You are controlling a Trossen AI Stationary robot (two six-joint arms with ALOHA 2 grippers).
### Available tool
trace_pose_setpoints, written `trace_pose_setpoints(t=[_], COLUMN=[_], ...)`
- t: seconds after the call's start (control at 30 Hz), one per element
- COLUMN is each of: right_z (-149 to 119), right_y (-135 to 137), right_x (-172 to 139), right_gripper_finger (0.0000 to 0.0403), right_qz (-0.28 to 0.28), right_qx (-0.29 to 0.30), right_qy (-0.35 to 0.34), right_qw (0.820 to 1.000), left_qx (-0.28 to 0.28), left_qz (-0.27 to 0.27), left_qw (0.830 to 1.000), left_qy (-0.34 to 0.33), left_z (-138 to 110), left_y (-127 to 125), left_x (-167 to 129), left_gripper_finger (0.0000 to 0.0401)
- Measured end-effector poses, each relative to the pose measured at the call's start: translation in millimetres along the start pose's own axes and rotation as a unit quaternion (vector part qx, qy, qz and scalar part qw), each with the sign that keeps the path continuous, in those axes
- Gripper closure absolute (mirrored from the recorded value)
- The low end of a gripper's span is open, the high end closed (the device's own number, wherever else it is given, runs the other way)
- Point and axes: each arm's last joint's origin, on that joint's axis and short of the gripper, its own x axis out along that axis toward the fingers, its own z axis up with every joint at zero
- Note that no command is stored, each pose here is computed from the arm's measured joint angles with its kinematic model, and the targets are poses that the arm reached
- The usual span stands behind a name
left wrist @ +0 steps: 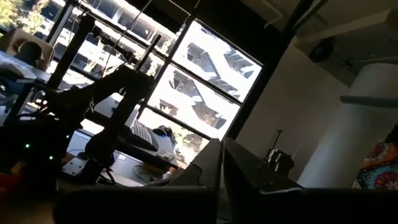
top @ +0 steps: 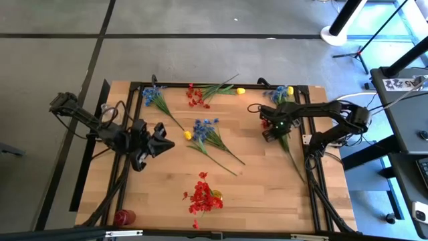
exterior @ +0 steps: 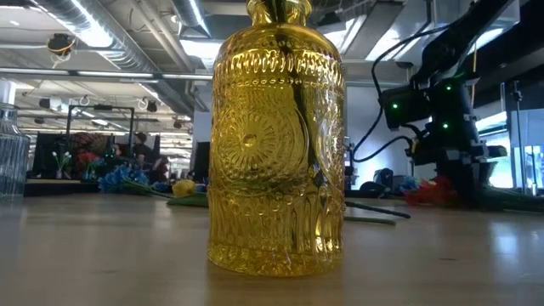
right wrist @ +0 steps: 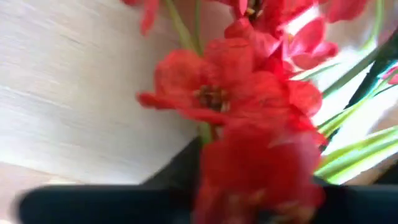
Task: Sort flowers into vase by color
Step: Put the bottom red flowers into the yellow vase
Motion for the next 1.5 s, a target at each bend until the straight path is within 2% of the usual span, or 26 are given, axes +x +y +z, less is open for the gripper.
trace_pose_setpoints(t=[0.07, 0.2, 0.27, 0.33, 0.4, 0.5, 0.57, 0.67, 0.73, 0.9, 1.03, 1.3, 1.5], right_z=[5.2, 4.9, -0.8, -14.2, -35.0, -75.8, -105.1, -146.5, -169.0, -199.0, -208.1, -214.0, -214.7], right_y=[4.2, 21.9, 33.6, 44.9, 58.7, 79.3, 94.1, 117.1, 133.0, 166.6, 184.4, 187.9, 194.6], right_x=[-14.5, -67.0, -102.4, -137.8, -172.3, -211.1, -227.4, -236.5, -235.2, -228.0, -219.9, -219.6, -211.7], right_gripper_finger=[0.0382, 0.0377, 0.0378, 0.0390, 0.0395, 0.0387, 0.0386, 0.0395, 0.0396, 0.0388, 0.0397, 0.0391, 0.0394], right_qz=[0.014, 0.059, 0.104, 0.151, 0.215, 0.318, 0.370, 0.408, 0.423, 0.448, 0.443, 0.470, 0.449], right_qx=[0.000, -0.018, -0.031, -0.050, -0.083, -0.129, -0.162, -0.207, -0.239, -0.256, -0.284, -0.338, -0.377], right_qy=[-0.019, -0.101, -0.168, -0.237, -0.317, -0.430, -0.491, -0.546, -0.563, -0.598, -0.621, -0.609, -0.610], right_qw=[1.000, 0.993, 0.980, 0.958, 0.920, 0.835, 0.771, 0.701, 0.669, 0.613, 0.580, 0.543, 0.532], left_qx=[0.005, 0.020, 0.029, 0.034, 0.042, 0.053, 0.059, 0.066, 0.069, 0.071, 0.058, 0.060, 0.052], left_qz=[0.001, 0.002, 0.000, 0.000, 0.002, 0.009, 0.013, 0.019, 0.024, 0.033, 0.037, 0.090, 0.085], left_qw=[1.000, 1.000, 1.000, 0.999, 0.999, 0.998, 0.997, 0.996, 0.996, 0.996, 0.996, 0.990, 0.992], left_qy=[-0.001, 0.002, 0.004, 0.005, 0.011, 0.030, 0.042, 0.056, 0.059, 0.053, 0.060, 0.084, 0.072], left_z=[0.0, -0.5, -0.7, -0.9, -2.1, -6.0, -8.2, -11.0, -11.4, -9.6, -2.5, 30.4, 39.3], left_y=[0.1, 0.4, 0.3, 0.4, 0.9, 2.6, 3.7, 5.2, 6.7, 10.0, 5.2, -13.7, -20.0], left_x=[0.0, 0.0, 0.0, 0.0, 0.0, -0.2, -0.4, -0.6, -0.3, 1.2, 5.0, 19.0, 19.9], left_gripper_finger=[0.0387, 0.0387, 0.0387, 0.0387, 0.0387, 0.0387, 0.0387, 0.0387, 0.0387, 0.0387, 0.0387, 0.0387, 0.0387])
